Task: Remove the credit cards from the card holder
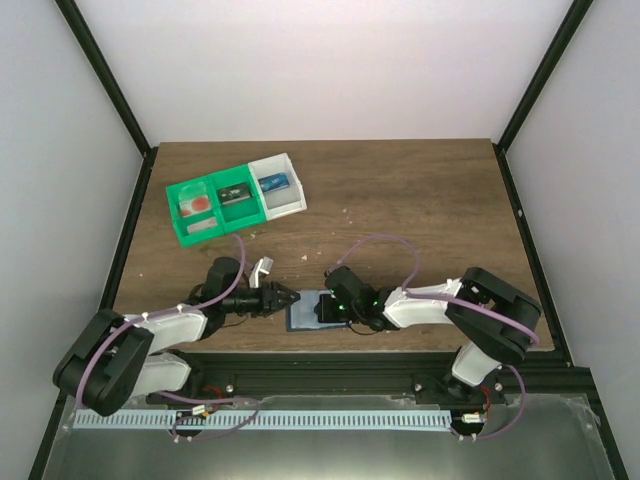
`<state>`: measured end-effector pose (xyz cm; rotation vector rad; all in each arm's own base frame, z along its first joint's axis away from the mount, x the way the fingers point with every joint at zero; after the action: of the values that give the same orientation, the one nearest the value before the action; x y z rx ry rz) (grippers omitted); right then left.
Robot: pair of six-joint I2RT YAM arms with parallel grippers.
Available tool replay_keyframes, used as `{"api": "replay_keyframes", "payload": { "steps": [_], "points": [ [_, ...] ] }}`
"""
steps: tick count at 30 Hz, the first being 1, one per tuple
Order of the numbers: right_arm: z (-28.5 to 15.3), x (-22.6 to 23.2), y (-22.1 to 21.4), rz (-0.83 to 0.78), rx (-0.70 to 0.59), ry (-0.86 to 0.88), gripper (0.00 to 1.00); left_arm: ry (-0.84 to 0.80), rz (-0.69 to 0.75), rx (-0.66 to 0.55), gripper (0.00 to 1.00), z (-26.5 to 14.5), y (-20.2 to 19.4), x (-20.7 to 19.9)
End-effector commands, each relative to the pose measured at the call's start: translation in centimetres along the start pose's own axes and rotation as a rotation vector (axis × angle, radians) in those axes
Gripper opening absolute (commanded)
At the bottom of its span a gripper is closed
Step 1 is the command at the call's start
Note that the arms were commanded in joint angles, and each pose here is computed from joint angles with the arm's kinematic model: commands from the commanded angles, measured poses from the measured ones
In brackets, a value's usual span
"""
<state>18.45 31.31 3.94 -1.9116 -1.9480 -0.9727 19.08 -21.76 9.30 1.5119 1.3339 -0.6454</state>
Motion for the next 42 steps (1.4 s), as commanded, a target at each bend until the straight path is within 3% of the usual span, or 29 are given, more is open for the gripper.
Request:
{"api": "replay_keyframes", "payload": {
  "steps": [1,14,31,42],
  "points": [
    [0.0,0.3,-0.7,0.008,0.027,0.047,0.02,-0.004,0.020,-0.017,0.47,0.8,0.3,0.0],
    [-0.6,0.7,-0.9,0.069,0.058,0.203,0.02,0.039,-0.010,-0.009,0.51,1.3,-0.4,2.0],
    [-0.5,0.1,-0.9,0.110,0.071,0.220,0.02,0.024,-0.015,0.024,0.51,2.0,-1.2,1.7],
    [-0.5,0.1,-0.9,0.119,0.070,0.219,0.02,0.121,0.005,0.030,0.58,1.0,-1.6,2.2]
  ]
}}
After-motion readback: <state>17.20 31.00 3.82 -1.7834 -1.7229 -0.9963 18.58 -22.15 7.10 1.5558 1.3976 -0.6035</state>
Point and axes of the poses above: each gripper's point midway between its finger pads, its own z axis out along the fingers, its own x axis along the line the jaws close on, y = z × x, the point moved 2 cm from there along -z, back along the fingers, and after that the axes turned 7 degrees about z, right-handed, at the moved point
